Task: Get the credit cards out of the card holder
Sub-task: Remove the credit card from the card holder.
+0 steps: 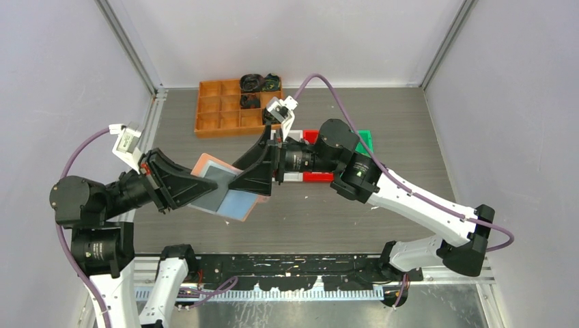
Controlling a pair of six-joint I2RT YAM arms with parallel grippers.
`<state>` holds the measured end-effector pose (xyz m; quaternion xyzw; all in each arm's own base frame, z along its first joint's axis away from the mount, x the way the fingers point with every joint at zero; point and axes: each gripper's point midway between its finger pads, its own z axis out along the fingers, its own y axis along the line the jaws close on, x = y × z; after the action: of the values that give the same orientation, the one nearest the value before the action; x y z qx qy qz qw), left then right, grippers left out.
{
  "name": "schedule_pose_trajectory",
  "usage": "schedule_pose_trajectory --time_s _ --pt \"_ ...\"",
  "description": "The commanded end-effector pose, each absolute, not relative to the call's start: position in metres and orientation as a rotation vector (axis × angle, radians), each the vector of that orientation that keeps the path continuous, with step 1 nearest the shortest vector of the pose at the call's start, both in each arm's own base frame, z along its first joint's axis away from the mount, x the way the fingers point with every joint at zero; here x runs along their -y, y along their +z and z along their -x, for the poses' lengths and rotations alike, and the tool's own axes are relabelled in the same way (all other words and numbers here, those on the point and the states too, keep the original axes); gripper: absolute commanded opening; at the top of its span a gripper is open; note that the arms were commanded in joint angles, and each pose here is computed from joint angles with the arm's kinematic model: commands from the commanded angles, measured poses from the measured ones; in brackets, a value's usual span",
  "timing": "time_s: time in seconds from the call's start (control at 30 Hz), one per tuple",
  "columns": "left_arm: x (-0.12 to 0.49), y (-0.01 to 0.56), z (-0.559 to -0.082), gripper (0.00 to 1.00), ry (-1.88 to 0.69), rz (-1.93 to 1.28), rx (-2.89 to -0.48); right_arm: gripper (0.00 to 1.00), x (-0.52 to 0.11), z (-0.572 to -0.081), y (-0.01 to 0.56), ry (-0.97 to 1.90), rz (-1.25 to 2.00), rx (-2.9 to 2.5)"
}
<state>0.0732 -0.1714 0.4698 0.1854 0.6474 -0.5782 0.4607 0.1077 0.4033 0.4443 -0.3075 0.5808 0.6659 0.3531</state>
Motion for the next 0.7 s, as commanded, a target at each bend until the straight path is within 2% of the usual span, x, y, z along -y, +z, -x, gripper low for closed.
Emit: schedule_pose_trajectory --time_s 0.0,0.13,0.17,0.2,0.37,0.43,0.57,0.67 --pt "0.173 0.481 -0.061 0.0 -1.397 -0.536 -1.53 0.81 -0.39 -0.08 0.478 1.864 0.851 -1.337" --pt "0.172 0.479 -0.065 0.0 -1.385 -0.526 -1.529 0.5 -0.398 -0.082 0.47 1.908 0.825 -1.416" --pt "0.172 0.479 -0.066 0.0 -1.382 -0.526 -1.529 0.48 -0.4 -0.082 0.468 1.92 0.818 -1.435" --pt "0.172 0.478 -0.066 0.0 -1.379 -0.526 -1.526 0.49 -0.401 -0.081 0.468 1.94 0.816 -1.441" --pt "0.172 0.477 -0.064 0.0 -1.365 -0.528 -1.525 0.7 -0.39 -0.068 0.477 2.028 0.82 -1.334" --pt "0.172 0.477 -0.064 0.0 -1.358 -0.529 -1.524 0.73 -0.389 -0.069 0.485 2.038 0.786 -1.314" --pt "0.171 0.476 -0.064 0.0 -1.337 -0.535 -1.514 0.72 -0.404 -0.071 0.485 2.032 0.733 -1.371" --pt "0.171 0.475 -0.064 0.0 -1.322 -0.543 -1.512 0.57 -0.414 -0.086 0.48 2.004 0.612 -1.446"
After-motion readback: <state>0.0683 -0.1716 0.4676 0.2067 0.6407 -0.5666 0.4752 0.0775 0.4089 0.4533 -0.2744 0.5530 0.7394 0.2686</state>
